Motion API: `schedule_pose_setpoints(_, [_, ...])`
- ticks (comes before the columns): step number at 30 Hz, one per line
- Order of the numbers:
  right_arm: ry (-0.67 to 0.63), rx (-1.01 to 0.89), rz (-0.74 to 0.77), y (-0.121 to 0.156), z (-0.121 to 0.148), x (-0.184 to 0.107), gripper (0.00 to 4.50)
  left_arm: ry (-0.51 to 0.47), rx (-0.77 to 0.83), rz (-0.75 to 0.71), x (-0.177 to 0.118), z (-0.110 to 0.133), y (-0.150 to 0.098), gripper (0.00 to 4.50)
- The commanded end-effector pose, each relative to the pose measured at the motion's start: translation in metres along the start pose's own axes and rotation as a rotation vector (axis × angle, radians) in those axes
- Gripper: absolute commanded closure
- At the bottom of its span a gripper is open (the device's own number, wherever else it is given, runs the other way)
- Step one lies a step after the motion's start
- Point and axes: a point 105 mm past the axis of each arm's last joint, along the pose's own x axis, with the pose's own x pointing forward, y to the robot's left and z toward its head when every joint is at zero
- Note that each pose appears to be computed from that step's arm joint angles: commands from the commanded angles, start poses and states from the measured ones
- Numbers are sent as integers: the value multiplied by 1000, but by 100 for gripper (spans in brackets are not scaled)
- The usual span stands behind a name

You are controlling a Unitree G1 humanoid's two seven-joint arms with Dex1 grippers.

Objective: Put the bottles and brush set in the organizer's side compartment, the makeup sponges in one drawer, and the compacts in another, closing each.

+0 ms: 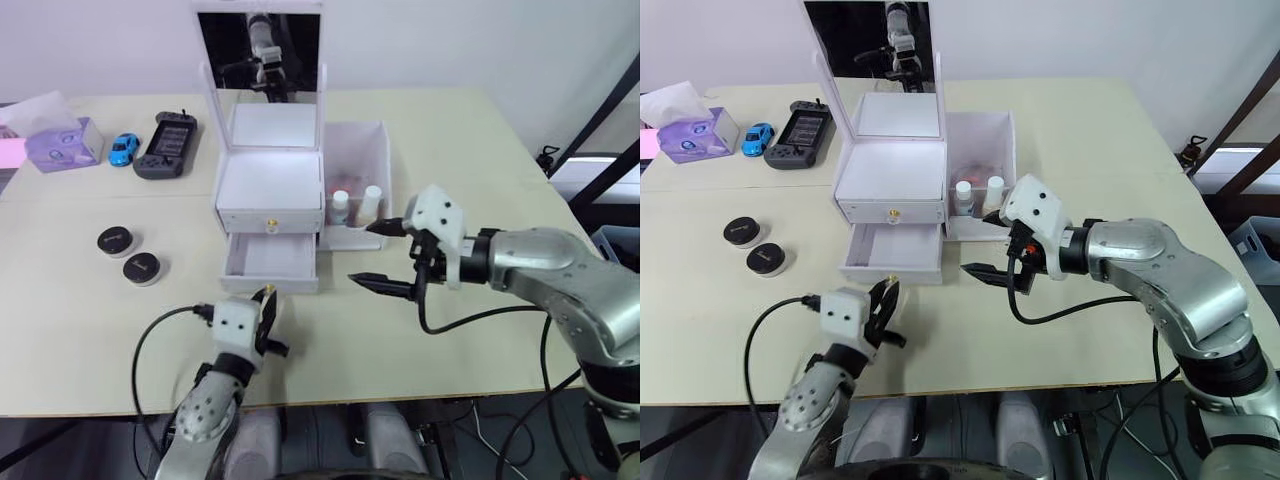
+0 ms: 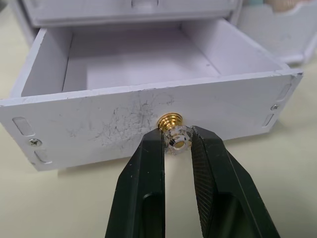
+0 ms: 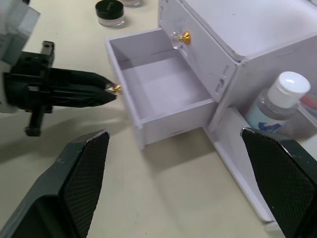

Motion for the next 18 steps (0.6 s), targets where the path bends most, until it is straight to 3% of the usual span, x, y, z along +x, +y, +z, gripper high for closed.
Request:
schedule_pose_setpoints(1, [-28, -25, 8, 0, 5, 0, 0, 17, -14, -18, -14, 5, -7, 427])
schedule_pose_setpoints(13, [-38, -38, 21, -4, 6, 4, 0, 93, -42, -56, -16, -4, -13, 427])
schedule_pose_setpoints(18, [-50, -42, 36, -3, 6, 4, 0, 126, -49, -51, -34, -3, 14, 188])
